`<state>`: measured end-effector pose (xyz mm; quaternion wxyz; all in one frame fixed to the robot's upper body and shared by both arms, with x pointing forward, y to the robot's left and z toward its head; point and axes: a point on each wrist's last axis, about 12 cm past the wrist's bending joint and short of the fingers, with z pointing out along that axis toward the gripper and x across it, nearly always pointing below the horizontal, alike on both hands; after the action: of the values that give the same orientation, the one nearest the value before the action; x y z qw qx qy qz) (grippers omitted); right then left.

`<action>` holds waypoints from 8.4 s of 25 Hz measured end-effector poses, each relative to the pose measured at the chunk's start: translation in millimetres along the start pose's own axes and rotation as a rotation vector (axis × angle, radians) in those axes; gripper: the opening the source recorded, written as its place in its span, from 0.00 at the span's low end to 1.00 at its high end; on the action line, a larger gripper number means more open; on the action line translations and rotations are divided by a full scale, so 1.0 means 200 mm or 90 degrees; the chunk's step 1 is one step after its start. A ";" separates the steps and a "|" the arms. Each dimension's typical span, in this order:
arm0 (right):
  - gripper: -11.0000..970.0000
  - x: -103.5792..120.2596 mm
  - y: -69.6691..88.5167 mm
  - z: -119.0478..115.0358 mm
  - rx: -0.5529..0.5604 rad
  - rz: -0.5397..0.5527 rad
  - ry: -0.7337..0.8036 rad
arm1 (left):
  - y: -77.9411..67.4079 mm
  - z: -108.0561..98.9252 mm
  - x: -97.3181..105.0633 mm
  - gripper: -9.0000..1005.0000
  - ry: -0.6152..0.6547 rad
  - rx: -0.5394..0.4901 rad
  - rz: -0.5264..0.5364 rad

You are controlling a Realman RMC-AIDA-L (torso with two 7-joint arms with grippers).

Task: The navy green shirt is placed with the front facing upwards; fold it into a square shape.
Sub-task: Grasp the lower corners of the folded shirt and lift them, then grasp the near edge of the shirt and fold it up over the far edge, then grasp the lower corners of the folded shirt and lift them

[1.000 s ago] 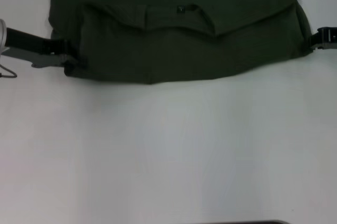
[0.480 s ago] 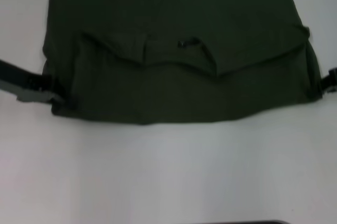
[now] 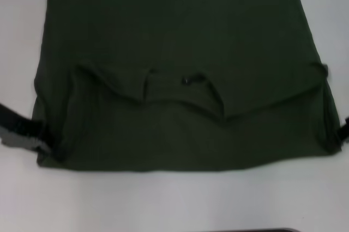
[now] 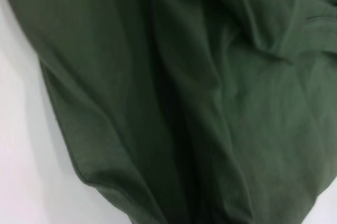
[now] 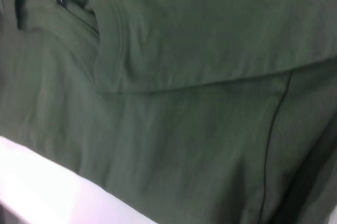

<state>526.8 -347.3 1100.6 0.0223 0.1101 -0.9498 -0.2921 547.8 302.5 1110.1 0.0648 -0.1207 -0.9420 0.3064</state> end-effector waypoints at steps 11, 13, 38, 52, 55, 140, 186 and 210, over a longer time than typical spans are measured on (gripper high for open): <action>0.05 0.05 0.02 0.03 -0.018 -0.004 0.053 | 0.01 0.06 0.10 0.03 0.082 -0.002 -0.013; 0.05 0.05 0.03 0.02 -0.034 -0.013 0.051 | 0.01 0.04 0.10 0.03 0.083 0.000 -0.004; 0.05 -0.16 0.11 -0.44 -0.130 -0.072 -0.227 | -0.12 -0.42 -0.14 0.03 -0.174 0.024 0.091; 0.05 -0.16 -0.02 -0.47 -0.093 -0.003 -0.335 | -0.13 -0.41 -0.33 0.03 -0.306 -0.008 0.056; 0.05 -0.17 -0.04 -0.43 -0.089 0.018 -0.350 | -0.12 -0.33 -0.37 0.03 -0.316 -0.024 0.047; 0.11 -0.83 0.17 -0.02 0.262 -0.068 -0.622 | -0.14 -0.18 -0.64 0.03 -0.554 -0.082 -0.056; 0.47 -0.88 0.19 -0.03 0.291 -0.101 -0.613 | -0.09 -0.14 -0.62 0.48 -0.585 -0.070 -0.120; 0.96 -0.44 0.18 -0.17 -0.007 -0.112 -0.486 | -0.12 -0.23 -0.41 0.57 -0.437 0.015 -0.060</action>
<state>608.2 -317.3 1150.1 -0.3572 0.0746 -0.8751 -0.3179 631.5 287.6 1157.4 -0.2405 0.0339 -0.9097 0.3369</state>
